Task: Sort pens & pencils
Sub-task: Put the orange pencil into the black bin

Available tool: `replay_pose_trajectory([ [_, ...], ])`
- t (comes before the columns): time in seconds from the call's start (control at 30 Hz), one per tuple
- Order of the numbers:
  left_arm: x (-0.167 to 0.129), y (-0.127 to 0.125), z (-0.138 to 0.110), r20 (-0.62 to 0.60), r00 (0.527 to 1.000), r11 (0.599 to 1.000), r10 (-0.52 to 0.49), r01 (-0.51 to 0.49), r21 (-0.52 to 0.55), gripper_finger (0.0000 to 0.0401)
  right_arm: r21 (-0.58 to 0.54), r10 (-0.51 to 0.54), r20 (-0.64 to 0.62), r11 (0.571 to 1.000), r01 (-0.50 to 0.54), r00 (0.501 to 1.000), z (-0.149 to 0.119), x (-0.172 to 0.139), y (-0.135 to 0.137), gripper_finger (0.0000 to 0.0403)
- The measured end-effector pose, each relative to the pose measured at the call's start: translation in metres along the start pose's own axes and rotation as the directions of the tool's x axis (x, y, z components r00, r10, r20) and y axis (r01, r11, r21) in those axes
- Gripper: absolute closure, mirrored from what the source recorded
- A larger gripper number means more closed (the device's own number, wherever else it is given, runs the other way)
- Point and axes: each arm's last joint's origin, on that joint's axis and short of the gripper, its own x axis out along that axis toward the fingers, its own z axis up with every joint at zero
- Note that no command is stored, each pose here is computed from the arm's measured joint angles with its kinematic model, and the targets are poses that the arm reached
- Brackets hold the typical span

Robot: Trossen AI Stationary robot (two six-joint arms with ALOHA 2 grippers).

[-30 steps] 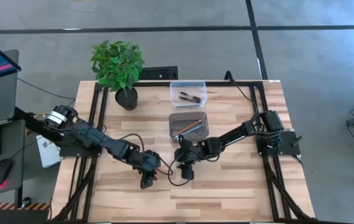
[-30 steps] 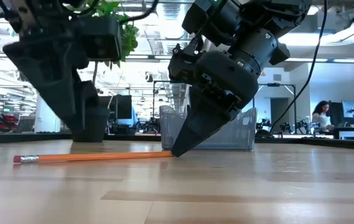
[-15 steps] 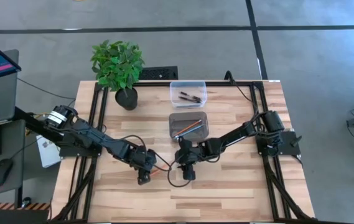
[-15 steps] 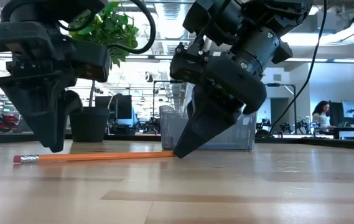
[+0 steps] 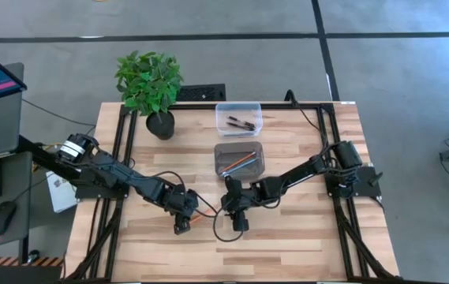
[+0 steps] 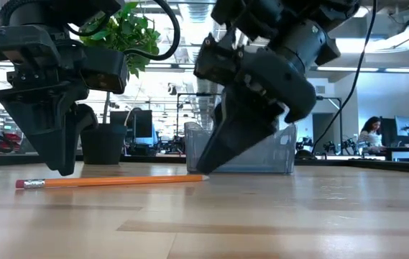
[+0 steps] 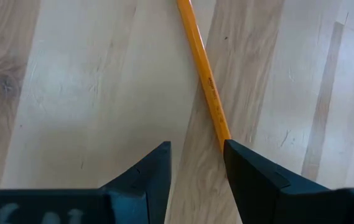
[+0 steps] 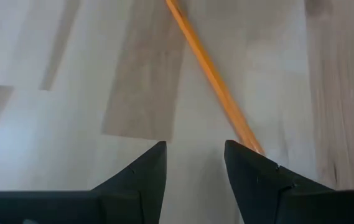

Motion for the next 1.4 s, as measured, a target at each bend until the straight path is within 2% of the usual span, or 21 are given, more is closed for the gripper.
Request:
replay_pose_trajectory([
  [0.13, 0.000, 0.000, 0.000, -0.001, 1.000, 1.000, 0.000, 0.000, 0.000, 0.0263, -0.042, -0.023, 0.022, 0.999, 0.024, 0.999, 0.010, -0.002, 0.002, 0.0217],
  [0.23, 0.000, 0.000, 0.000, -0.001, 1.000, 1.000, 0.000, 0.000, 0.000, 0.0263, -0.035, -0.082, 0.012, 0.996, 0.083, 0.997, 0.009, -0.002, -0.003, 0.0217],
  [0.4, 0.000, 0.000, 0.000, -0.003, 1.000, 1.000, 0.000, 0.000, 0.001, 0.0263, -0.019, -0.104, 0.015, 0.994, 0.104, 0.994, 0.010, -0.003, -0.012, 0.0217],
  [0.97, 0.000, 0.000, -0.001, -0.010, 1.000, 1.000, 0.000, 0.000, 0.001, 0.0263, -0.031, -0.080, -0.032, 0.996, 0.079, 0.996, -0.001, 0.015, -0.019, 0.0219],
  [1.1, 0.000, 0.000, -0.001, -0.011, 1.000, 1.000, 0.000, 0.000, 0.008, 0.0263, -0.013, -0.039, -0.062, 0.999, 0.038, 0.997, -0.006, 0.022, -0.022, 0.0238],
  [1.4, 0.000, 0.000, -0.001, -0.012, 1.000, 1.000, 0.000, 0.000, 0.009, 0.0263, 0.014, -0.036, -0.093, 0.999, 0.038, 0.995, -0.009, 0.023, -0.024, 0.0302],
])
